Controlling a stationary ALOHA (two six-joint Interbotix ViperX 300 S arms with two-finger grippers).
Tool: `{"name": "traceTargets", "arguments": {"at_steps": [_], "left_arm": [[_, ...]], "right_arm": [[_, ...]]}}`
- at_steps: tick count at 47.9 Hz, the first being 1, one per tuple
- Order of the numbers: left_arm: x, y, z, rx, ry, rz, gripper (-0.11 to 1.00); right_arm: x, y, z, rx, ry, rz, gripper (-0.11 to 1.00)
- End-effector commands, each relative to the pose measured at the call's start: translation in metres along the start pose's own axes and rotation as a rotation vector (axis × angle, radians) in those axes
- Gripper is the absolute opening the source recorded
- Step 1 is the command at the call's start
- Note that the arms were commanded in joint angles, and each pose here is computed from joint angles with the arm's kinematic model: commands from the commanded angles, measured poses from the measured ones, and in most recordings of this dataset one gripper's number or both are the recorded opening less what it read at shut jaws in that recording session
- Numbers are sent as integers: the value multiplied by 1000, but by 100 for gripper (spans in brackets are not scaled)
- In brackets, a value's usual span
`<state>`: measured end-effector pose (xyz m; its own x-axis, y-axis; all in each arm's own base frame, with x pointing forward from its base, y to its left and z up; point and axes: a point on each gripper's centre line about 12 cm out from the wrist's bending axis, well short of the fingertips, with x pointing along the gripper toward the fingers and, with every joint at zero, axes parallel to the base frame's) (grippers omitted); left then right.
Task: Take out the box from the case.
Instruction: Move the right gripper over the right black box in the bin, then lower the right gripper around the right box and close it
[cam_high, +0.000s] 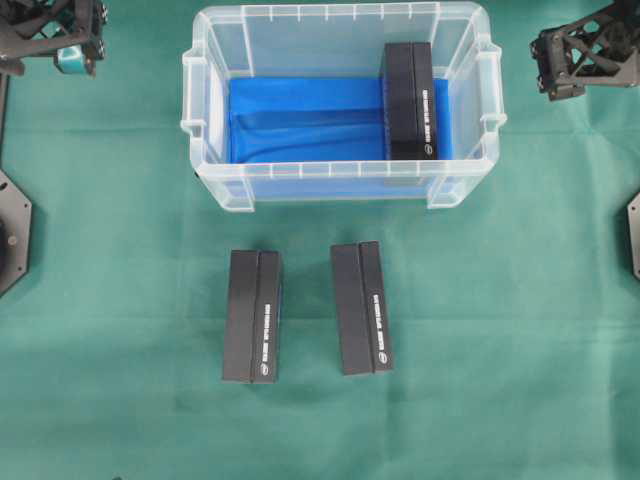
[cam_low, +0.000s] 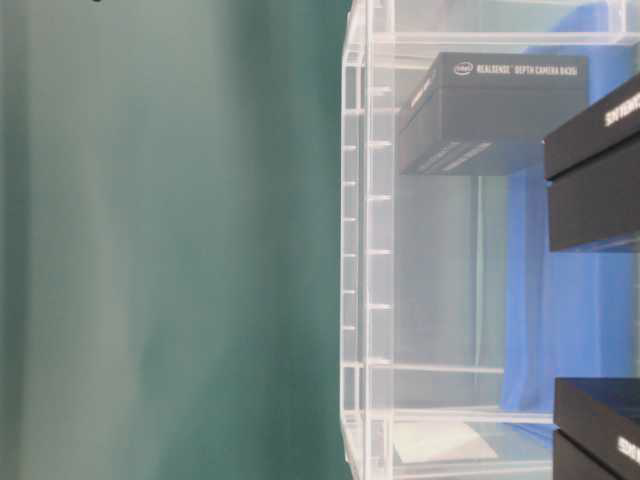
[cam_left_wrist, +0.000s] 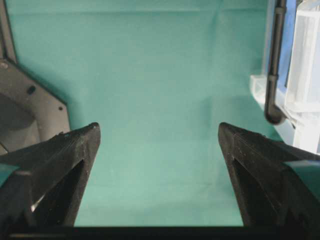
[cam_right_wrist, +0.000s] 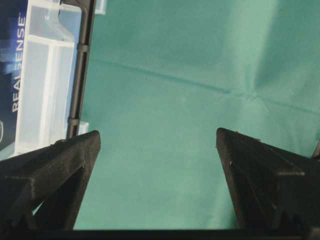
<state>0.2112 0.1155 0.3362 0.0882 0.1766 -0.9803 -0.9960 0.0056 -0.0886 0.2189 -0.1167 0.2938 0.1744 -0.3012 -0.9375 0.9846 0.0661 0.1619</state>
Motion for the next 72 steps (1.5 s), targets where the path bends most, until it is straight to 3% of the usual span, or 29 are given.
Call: {"name": "traceTargets", "arguments": {"at_steps": [1,19,56,72], "left_arm": [[-8,-1,2,-8,-11,-26,98],[-5,-1,1,-12,-8,-20,98],[-2,-4,-1,-6,-14,-37,98],[-2,-5,0,4,-18,-45,98]], "right_arm": [[-9,2,3,9,-14,32,93],[-11,21,10,25,1,49,93],[6,124,12,-21,28,86,93],[14,148,9,-8,38,89,93]]}}
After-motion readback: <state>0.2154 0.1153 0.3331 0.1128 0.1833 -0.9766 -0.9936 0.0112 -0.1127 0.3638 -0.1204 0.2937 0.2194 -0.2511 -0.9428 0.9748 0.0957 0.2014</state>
